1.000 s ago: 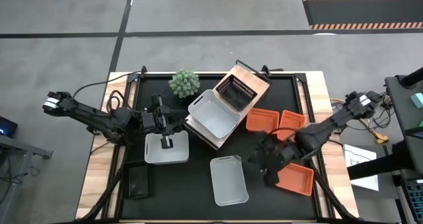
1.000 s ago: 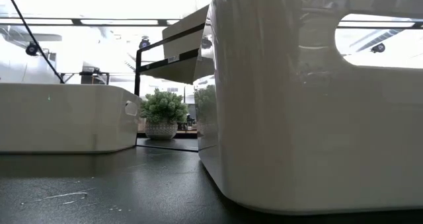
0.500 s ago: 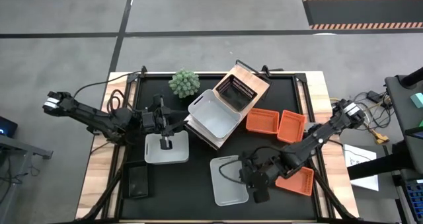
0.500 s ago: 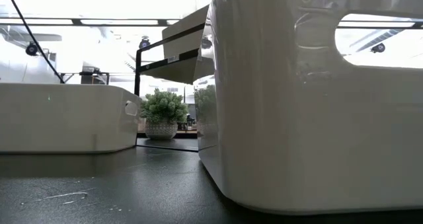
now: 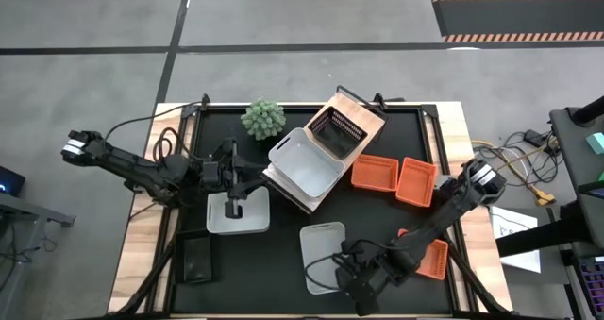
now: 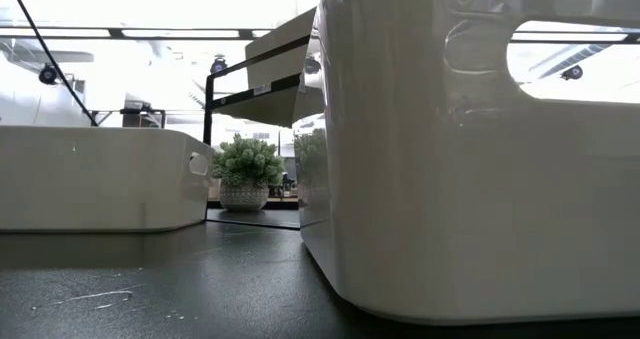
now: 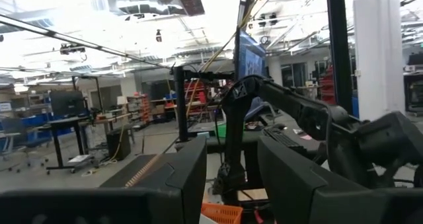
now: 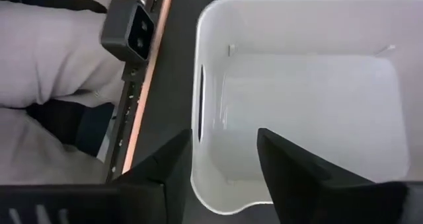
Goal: Stack baskets on shelf by color
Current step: Stack the right gray bin on top of the other gray bin on the shelf
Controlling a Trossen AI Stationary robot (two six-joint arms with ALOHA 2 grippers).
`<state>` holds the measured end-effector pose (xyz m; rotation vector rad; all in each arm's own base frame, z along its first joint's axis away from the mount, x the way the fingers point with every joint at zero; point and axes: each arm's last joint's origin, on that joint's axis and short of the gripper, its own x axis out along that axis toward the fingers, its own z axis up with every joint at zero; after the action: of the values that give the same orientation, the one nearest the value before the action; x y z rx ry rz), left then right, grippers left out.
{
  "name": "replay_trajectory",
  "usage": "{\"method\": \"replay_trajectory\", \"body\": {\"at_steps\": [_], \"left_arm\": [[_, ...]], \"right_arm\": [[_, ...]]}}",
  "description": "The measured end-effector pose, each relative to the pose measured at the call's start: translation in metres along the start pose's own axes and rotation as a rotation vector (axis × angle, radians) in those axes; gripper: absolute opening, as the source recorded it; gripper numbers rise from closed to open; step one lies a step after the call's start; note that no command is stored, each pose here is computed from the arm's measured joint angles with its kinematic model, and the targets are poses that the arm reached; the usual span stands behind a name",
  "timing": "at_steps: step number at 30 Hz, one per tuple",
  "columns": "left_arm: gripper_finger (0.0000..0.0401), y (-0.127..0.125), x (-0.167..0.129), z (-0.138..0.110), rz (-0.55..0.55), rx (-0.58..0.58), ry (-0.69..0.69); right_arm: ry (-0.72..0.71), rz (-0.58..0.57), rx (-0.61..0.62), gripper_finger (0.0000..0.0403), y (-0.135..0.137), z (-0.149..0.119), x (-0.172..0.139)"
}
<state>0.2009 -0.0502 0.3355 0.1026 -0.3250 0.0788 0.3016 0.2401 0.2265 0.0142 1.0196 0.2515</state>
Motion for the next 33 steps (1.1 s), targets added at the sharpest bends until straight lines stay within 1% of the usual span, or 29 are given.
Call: {"method": "replay_trajectory", "body": {"at_steps": [6,14,19,22,24,27,33], "left_arm": [[0.0121,0.0,0.0,0.0,-0.004,0.0,0.0],[0.0121,-0.001,0.0,-0.001,-0.013,0.002,-0.001],[0.0121,-0.001,0.0,-0.001,-0.014,0.002,-0.001],[0.0121,-0.001,0.0,0.0,-0.015,0.003,-0.002],[0.0121,-0.001,0.0,0.0,-0.015,0.002,-0.002],[0.0121,-0.001,0.0,0.0,-0.017,0.002,-0.003],[0.0121,-0.001,0.0,0.0,-0.018,0.002,-0.003]], "right_arm": [[0.016,0.017,0.058,0.0173,0.005,-0.003,0.009],[0.018,0.007,0.054,0.0173,0.006,-0.005,0.026],[0.039,-0.006,0.027,0.0173,0.006,-0.009,0.037],[0.043,-0.01,0.027,0.0166,0.005,-0.009,0.042],[0.043,-0.011,0.023,0.0152,0.005,-0.01,0.046],[0.049,-0.008,0.014,0.0118,0.005,-0.01,0.048],[0.048,-0.003,-0.001,0.0021,0.005,-0.01,0.048]]}}
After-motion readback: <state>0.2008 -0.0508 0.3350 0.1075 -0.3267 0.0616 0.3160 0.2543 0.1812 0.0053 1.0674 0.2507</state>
